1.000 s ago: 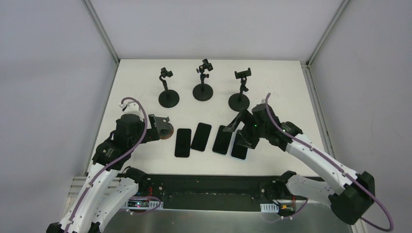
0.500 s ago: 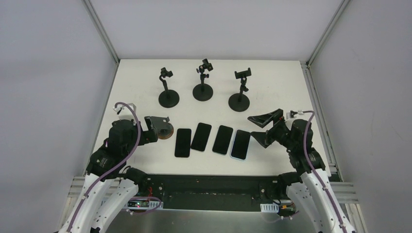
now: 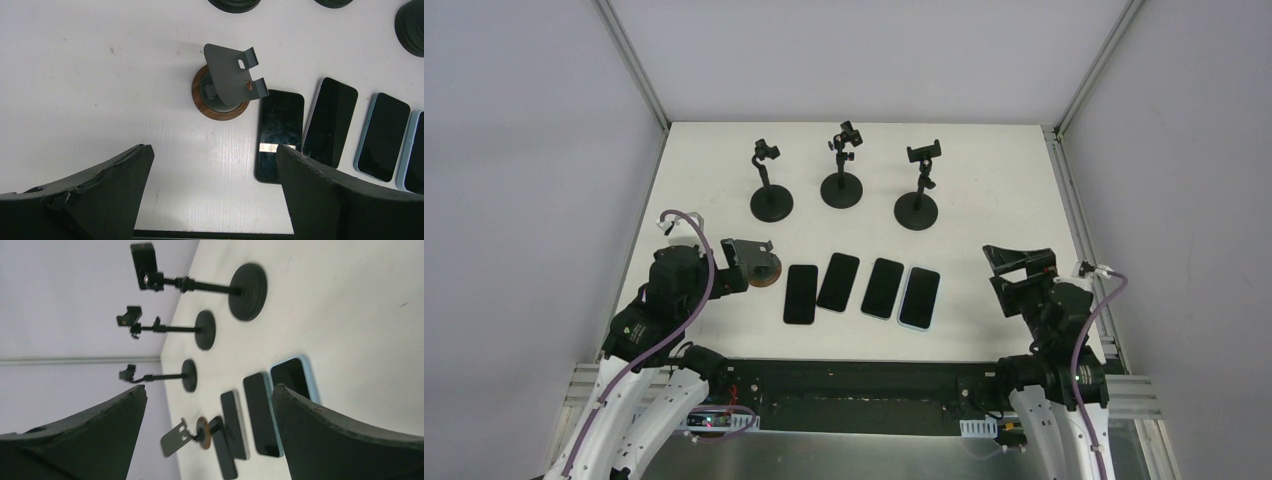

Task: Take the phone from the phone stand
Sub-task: Reset both arms

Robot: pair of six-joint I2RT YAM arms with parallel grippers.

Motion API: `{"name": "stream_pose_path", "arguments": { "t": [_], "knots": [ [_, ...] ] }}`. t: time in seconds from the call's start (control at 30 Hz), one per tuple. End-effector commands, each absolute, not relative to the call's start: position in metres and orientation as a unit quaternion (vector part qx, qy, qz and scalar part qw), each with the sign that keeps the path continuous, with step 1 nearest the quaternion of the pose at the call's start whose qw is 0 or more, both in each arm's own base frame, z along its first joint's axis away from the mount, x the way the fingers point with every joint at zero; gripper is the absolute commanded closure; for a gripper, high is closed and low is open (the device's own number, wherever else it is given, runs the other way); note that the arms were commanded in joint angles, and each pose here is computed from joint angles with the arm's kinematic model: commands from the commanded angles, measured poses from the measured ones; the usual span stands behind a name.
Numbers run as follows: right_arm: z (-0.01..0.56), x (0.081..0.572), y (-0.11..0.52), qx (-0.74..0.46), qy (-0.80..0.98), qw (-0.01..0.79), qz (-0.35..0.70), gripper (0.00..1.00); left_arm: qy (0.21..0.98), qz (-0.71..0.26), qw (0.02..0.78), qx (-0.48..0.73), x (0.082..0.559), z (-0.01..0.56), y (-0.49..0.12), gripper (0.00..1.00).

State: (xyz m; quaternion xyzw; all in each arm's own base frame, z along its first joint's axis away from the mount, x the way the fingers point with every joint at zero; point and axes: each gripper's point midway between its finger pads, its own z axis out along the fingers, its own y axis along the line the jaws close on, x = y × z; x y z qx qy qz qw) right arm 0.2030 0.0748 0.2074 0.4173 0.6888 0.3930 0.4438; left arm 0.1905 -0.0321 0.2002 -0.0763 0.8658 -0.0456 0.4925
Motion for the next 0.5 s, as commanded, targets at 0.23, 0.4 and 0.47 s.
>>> {"name": "stream_pose_path", "arguments": {
  "t": [0.23,0.4,0.47],
  "knots": [
    [0.208,0.187,-0.013,0.445,0.662,0.576,0.176,0.01,0.866,-0.037,0.492,-0.076,0.192,0.202,-0.03,0.0],
    [0.205,0.186,-0.025,0.446,0.667,0.582,0.134,0.01,0.863,-0.038,0.497,-0.078,0.191,0.204,-0.028,0.0],
    [0.204,0.185,-0.027,0.444,0.672,0.581,0.123,0.01,0.861,-0.037,0.5,-0.081,0.191,0.205,-0.027,0.0]
  ]
}}
